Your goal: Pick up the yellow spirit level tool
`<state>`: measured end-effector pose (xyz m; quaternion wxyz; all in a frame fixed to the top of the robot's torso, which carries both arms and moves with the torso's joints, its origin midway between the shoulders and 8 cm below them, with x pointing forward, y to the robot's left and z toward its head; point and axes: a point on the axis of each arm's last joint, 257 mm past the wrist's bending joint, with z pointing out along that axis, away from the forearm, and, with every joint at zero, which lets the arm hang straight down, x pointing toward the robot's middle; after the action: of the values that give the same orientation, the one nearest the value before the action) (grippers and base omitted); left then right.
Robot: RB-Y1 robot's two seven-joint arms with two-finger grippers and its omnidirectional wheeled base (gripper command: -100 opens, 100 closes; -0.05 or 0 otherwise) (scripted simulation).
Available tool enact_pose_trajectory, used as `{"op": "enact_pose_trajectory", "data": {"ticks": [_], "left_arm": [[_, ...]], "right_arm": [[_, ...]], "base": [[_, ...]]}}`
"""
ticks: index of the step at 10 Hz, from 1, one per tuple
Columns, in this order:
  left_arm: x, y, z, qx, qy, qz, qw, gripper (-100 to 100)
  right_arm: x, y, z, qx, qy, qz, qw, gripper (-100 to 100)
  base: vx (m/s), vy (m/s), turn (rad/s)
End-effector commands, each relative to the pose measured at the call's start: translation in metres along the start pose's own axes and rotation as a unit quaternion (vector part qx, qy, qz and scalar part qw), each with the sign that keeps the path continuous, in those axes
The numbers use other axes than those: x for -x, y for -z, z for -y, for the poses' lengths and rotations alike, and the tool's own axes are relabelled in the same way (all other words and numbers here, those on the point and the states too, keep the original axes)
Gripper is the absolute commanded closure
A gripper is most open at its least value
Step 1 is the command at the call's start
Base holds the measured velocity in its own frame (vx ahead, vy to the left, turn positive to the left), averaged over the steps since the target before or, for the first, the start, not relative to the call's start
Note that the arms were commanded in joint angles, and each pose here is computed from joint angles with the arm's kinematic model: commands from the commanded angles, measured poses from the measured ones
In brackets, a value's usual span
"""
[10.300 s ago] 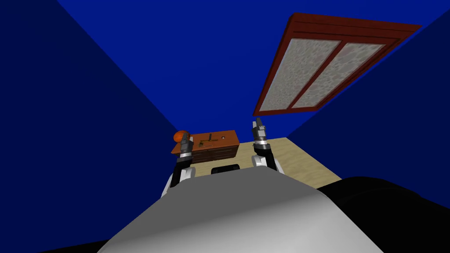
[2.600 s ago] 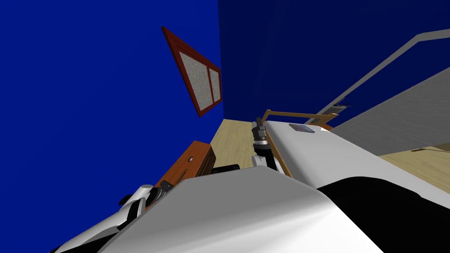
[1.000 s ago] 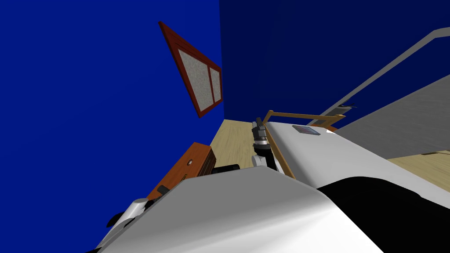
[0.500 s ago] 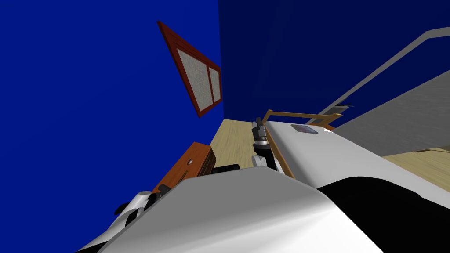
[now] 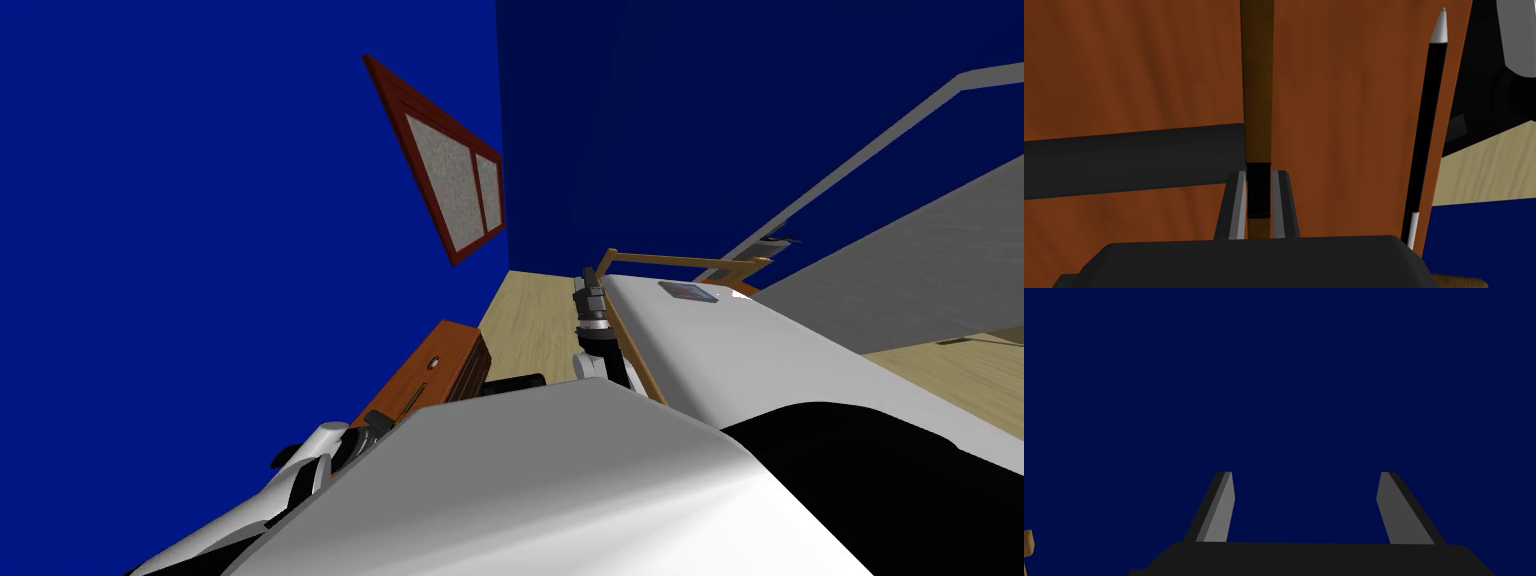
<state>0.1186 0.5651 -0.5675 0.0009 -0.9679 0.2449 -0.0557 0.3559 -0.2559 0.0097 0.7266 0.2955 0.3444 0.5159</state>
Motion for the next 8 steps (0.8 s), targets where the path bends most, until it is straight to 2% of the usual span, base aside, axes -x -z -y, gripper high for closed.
{"op": "enact_pose_trajectory", "data": {"ticks": [1,5,7,8], "left_arm": [[-0.002,0.001,0.003,0.0,0.001,0.001,1.0,100],[-0.011,0.007,0.014,-0.002,0.004,0.003,1.0,100],[-0.011,0.006,0.013,-0.001,0.005,0.003,1.0,100],[-0.011,0.006,0.013,-0.001,0.004,0.003,1.0,0]], "right_arm": [[0.0,0.0,0.0,0.0,0.0,0.0,1.0,0],[0.0,0.0,0.0,0.0,0.0,0.0,1.0,0],[0.0,0.0,0.0,0.0,0.0,0.0,1.0,0],[0.0,0.0,0.0,0.0,0.0,0.0,1.0,0]], "base": [[-0.034,-0.007,-0.002],[-0.028,-0.007,0.002],[-0.023,-0.004,-0.002],[0.0,0.0,0.0]]}}
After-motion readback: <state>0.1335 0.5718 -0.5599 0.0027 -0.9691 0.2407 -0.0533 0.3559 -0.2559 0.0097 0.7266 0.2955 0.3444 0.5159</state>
